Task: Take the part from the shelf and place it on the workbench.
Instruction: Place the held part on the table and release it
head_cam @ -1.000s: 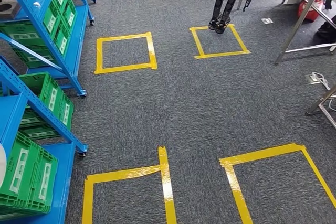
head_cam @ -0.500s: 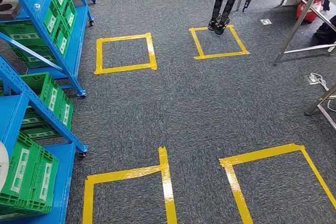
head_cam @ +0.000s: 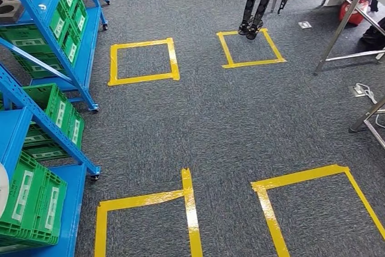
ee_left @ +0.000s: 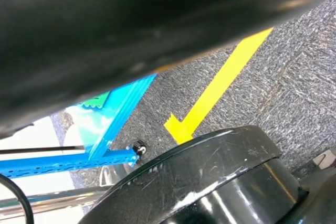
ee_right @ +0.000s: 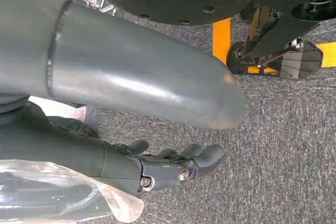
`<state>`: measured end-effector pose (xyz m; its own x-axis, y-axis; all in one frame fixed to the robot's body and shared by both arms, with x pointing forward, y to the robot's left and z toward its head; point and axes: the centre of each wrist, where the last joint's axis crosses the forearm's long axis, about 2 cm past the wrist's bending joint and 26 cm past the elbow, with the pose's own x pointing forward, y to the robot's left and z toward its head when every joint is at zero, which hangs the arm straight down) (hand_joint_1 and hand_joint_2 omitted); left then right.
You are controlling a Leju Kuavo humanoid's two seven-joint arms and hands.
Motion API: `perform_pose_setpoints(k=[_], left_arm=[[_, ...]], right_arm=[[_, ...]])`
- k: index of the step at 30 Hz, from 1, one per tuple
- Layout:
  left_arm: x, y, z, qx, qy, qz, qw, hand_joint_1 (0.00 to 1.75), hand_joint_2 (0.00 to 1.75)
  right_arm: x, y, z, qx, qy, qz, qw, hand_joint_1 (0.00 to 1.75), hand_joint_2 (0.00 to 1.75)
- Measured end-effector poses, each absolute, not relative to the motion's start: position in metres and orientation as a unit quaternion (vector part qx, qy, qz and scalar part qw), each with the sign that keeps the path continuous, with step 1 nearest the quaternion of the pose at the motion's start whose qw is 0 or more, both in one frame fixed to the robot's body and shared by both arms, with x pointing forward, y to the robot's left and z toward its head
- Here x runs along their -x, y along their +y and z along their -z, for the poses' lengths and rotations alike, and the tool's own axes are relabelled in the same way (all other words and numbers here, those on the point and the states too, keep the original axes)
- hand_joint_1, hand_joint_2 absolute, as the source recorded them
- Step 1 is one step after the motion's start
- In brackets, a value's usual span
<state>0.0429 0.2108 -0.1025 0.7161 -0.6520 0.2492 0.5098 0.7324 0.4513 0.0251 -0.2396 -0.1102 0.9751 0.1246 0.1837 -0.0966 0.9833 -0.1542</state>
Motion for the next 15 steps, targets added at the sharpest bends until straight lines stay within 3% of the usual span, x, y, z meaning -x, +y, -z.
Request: perform_pose_setpoints(k=[15], left_arm=[[-0.0430, 0.2108, 0.1025, -0.179, -0.200, 0.321, 0.908, 0.00, 0.00]], right_arm=[[-0.0218, -0.2459, 0.1112, 0.062, -0.097, -0.059, 0.992, 0.00, 0.00]])
